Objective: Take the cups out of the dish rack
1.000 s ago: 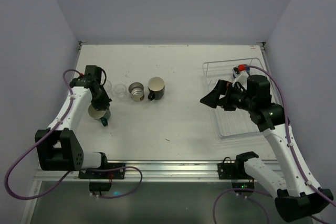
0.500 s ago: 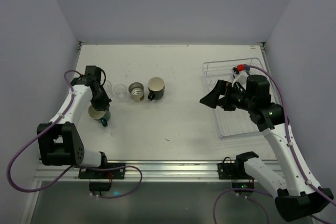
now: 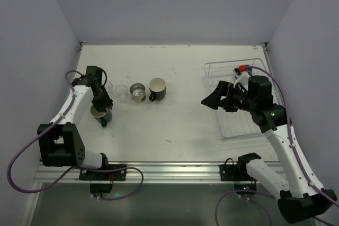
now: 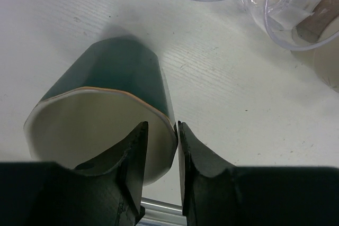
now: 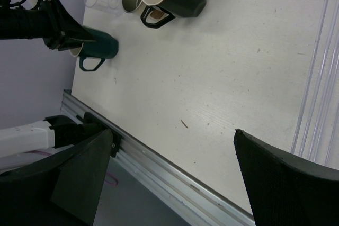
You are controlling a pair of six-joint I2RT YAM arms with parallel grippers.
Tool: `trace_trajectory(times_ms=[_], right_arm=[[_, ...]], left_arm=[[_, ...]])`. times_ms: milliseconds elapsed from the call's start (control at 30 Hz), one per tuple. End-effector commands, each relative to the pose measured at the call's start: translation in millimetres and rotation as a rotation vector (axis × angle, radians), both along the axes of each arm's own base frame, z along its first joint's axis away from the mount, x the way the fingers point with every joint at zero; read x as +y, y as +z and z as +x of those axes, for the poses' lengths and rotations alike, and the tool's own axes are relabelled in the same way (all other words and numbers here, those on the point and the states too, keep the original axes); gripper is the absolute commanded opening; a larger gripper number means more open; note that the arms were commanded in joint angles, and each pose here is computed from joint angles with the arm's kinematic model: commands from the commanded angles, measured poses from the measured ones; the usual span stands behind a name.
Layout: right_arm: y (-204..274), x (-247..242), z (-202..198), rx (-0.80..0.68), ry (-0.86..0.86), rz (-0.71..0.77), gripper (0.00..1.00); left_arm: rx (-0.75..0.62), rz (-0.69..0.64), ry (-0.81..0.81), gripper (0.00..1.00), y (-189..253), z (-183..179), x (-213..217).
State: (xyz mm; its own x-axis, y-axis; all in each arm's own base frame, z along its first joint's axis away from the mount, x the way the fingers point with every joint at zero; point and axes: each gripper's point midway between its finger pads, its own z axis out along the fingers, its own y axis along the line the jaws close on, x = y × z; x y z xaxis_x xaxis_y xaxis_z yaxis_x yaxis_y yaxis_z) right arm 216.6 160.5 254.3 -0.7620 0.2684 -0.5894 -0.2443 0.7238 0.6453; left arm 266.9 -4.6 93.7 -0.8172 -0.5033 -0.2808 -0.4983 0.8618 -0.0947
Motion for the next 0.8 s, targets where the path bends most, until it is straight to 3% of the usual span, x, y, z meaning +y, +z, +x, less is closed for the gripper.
trace_trajectory(times_ms=[0,267,500,633,767], right_arm=[[7.5,-1.9,6.1,-0.047,-0.011,-0.020,0.99],[3.1,-6.4,11.6,-0.026,-0.047,-0.043,0.99],[-14.1,-28.0,32.4,0.024,-0.185,-0.152,0.99],[-7.5,-62.5,56.6,0.030,-0.372,-0.295,0.99],[-0.8,-83.1,87.0,0.082,-0.484,-0.296,0.99]], left_arm=[[-0.025,-0.003,-0.025,0.33,4.3,4.3,0.9],[-0.089,0.084,0.008,0.58,34.3,5.9,16.8],[-0.248,0.112,-0.052,0.66,94.2,6.1,12.2],[-0.463,0.019,-0.194,0.66,145.0,8.4,-31.6],[-0.591,-0.174,-0.407,0.66,147.8,-3.5,-97.6]])
